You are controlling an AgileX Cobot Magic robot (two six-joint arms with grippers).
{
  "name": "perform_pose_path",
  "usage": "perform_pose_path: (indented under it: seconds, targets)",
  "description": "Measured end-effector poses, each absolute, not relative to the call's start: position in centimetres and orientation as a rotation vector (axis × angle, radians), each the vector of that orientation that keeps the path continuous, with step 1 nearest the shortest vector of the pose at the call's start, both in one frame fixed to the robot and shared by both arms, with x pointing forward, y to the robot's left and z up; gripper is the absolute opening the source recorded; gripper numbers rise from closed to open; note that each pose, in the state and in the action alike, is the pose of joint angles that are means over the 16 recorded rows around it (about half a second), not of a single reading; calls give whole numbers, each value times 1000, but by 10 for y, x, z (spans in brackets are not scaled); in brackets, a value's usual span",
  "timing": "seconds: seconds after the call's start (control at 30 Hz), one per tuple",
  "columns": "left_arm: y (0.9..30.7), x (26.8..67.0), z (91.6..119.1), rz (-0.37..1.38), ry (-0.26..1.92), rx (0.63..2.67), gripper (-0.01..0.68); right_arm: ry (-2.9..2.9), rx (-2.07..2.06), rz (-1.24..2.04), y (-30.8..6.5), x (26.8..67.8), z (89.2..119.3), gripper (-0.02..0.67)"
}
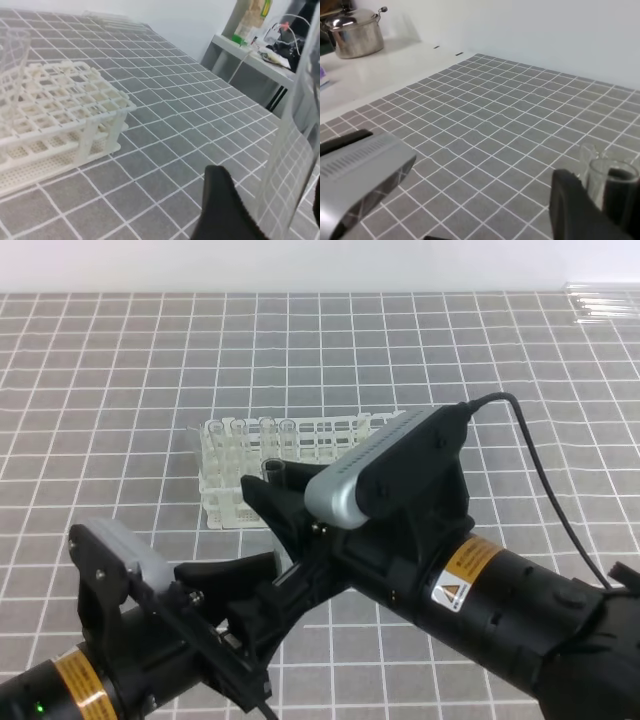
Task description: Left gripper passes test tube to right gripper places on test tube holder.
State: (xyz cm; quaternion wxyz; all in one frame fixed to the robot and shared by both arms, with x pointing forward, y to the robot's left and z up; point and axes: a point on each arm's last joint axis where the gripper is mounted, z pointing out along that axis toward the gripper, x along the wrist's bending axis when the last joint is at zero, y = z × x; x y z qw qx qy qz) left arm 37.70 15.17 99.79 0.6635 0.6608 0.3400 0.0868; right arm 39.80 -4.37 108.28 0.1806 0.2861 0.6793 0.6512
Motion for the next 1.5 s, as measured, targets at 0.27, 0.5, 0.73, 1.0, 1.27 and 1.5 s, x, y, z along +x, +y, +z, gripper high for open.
perform_pose_path:
  seconds: [0.27, 0.5, 0.73, 1.0, 1.27, 1.5]
  targets:
    - [162, 359, 1021, 202, 672, 1468, 160, 1895, 811, 1788, -57, 395, 1094, 98]
    - [189, 331, 1044, 303, 607, 1484, 21, 1885, 834, 1741, -72, 391, 1102, 98]
    - [227, 303, 1045, 411, 661, 1407, 1, 1892, 849, 1720, -78, 388, 1102, 98]
    - [249, 284, 1015, 404, 717, 1317, 0, 1904, 851, 1719, -79, 388, 1101, 98]
    - [257, 286, 985, 426, 842, 1337, 0, 1909, 851, 1718, -79, 387, 1101, 98]
    - [264, 292, 976, 494, 952, 1362, 0, 1902, 839, 1713, -79, 388, 1101, 98]
